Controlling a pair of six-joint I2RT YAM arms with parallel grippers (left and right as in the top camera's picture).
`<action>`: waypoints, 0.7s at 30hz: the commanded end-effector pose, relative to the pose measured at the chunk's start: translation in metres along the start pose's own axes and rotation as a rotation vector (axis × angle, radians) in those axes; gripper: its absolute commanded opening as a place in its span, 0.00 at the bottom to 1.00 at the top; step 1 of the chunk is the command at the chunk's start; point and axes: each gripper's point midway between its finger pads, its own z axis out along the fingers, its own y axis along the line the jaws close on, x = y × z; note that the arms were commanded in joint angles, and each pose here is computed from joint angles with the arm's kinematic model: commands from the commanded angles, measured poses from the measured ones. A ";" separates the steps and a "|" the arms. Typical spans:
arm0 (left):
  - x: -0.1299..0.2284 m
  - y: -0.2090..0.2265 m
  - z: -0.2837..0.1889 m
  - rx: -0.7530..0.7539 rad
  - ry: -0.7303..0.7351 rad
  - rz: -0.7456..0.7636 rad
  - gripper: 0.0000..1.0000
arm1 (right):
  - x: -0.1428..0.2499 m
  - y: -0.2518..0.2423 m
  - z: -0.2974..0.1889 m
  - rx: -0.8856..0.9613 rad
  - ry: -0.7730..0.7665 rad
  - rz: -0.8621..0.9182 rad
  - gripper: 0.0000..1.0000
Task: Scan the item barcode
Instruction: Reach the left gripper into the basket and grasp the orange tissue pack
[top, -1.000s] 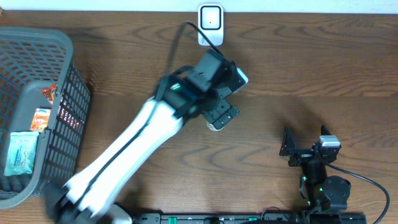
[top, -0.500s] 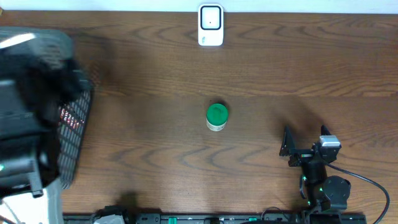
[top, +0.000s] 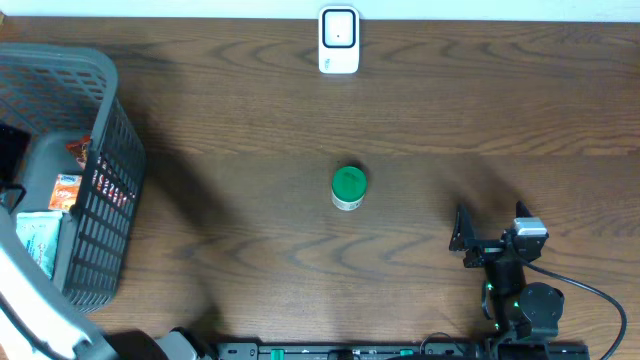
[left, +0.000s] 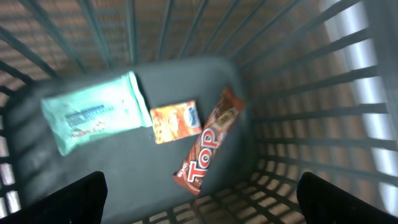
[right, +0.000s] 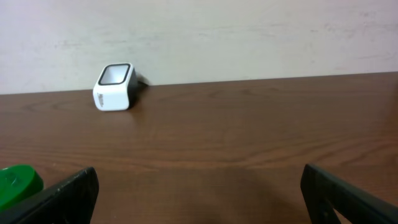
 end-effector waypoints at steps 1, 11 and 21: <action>0.009 0.011 0.051 -0.089 0.105 -0.022 0.98 | 0.001 0.001 0.000 -0.003 0.001 0.012 0.99; 0.035 0.040 0.154 -0.255 0.263 -0.014 0.99 | 0.001 0.001 0.000 -0.003 0.001 0.012 0.99; 0.040 0.043 0.185 -0.278 0.262 -0.121 0.99 | 0.001 0.001 0.000 -0.003 0.001 0.012 0.99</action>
